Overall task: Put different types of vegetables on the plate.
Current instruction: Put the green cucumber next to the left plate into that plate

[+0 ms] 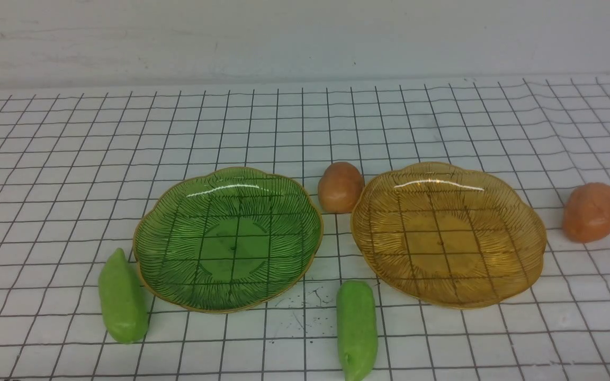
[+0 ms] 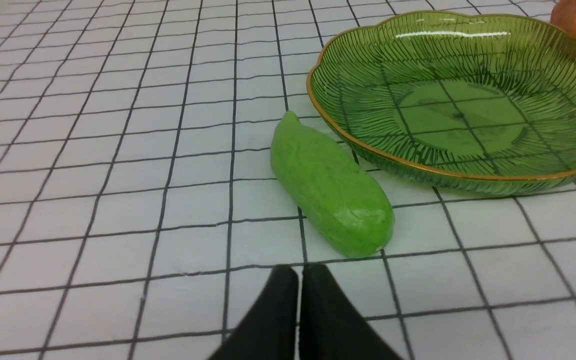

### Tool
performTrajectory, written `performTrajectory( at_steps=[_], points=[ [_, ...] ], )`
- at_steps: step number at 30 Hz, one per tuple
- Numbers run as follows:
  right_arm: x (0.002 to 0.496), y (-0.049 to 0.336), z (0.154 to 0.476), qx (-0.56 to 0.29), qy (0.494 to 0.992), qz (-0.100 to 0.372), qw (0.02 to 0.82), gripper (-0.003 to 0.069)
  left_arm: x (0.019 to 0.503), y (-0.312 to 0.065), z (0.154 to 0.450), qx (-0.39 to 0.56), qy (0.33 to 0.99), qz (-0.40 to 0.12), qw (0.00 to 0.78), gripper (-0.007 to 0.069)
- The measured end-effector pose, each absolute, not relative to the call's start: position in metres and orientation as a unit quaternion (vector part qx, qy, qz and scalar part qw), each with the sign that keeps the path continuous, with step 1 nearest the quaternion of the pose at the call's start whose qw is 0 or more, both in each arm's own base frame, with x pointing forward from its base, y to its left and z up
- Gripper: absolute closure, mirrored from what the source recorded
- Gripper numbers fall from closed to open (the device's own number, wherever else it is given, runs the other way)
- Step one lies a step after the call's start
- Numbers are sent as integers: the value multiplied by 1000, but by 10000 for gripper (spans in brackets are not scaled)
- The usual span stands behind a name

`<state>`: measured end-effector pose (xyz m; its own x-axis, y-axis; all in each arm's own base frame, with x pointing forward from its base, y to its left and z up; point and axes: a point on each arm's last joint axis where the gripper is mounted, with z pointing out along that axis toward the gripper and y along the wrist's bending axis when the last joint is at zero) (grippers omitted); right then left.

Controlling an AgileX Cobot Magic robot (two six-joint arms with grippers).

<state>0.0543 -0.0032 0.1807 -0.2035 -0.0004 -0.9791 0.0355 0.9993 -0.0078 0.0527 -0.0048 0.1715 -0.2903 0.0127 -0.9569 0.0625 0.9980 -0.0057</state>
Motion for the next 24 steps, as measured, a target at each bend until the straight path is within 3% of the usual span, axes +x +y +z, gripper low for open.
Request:
performTrajectory(
  at_steps=[7,16,19,22,24],
  points=[
    [54,-3,181,12,776,-14,631,673,56,-8,190,-130,724,-184,652,633],
    [54,-3,181,13,776,-12,631,673,51,11,233,-264,550,-259,749,633],
    [55,-1,184,50,760,35,648,673,42,3,277,-207,554,-264,762,633],
    [56,1,193,112,718,111,678,673,46,-9,307,-137,616,-249,735,633],
    [56,0,200,155,680,162,698,673,64,-20,317,-84,696,-243,670,633]
  ],
)
